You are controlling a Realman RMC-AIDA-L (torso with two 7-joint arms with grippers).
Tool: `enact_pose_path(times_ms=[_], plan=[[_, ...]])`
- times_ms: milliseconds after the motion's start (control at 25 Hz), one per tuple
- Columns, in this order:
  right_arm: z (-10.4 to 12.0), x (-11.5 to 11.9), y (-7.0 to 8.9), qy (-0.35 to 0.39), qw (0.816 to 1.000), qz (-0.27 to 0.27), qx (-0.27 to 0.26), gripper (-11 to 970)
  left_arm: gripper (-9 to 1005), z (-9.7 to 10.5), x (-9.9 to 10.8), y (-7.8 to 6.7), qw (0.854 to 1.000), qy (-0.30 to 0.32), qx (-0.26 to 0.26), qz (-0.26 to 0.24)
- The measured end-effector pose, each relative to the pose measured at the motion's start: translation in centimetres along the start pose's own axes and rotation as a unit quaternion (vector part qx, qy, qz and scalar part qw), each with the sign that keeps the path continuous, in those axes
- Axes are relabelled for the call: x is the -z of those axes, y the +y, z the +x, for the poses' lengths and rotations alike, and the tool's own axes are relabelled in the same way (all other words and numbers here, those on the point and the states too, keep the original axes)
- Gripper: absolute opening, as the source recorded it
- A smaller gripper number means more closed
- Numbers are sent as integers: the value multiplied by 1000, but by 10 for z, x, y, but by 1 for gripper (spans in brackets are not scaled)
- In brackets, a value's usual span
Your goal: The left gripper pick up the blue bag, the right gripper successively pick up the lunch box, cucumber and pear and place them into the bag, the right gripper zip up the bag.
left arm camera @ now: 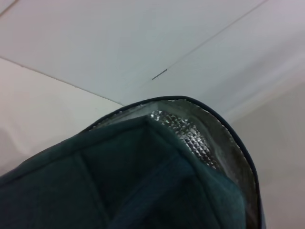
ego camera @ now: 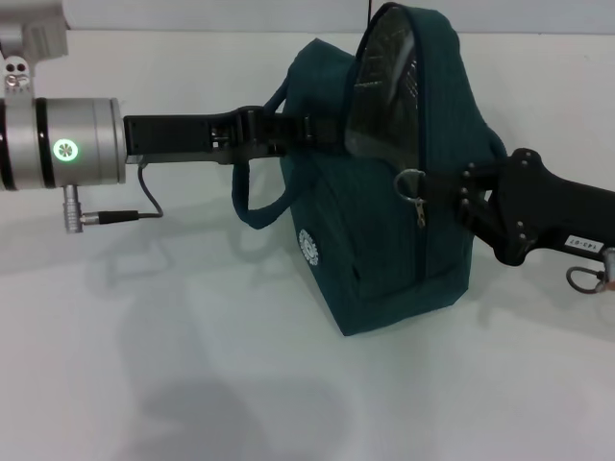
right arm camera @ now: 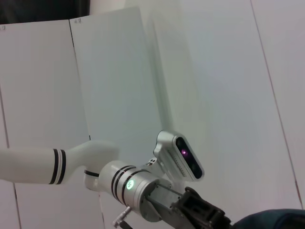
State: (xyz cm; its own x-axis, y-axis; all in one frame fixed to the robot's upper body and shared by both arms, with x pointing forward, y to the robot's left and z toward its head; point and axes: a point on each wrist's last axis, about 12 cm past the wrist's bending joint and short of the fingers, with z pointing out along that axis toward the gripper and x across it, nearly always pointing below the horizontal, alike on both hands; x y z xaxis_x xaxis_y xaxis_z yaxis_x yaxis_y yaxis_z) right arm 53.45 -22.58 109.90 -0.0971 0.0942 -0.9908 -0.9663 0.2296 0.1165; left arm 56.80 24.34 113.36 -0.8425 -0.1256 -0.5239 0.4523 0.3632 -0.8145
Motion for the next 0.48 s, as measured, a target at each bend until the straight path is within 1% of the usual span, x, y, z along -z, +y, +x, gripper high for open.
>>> enact_pose_path(times_ms=[200,320,480], plan=[[0,-1,-1,0,1000,0,1,6,402,-1,3,-1,1000,-5,-14,8],[-1,-1,-1,-1,1000,2,1,6,513,-2,12,-2,999,-22,-19,23],[-4,-2,-3,-8,1000,5,4,6,687,-3,24,1,998,-46,-33,25]])
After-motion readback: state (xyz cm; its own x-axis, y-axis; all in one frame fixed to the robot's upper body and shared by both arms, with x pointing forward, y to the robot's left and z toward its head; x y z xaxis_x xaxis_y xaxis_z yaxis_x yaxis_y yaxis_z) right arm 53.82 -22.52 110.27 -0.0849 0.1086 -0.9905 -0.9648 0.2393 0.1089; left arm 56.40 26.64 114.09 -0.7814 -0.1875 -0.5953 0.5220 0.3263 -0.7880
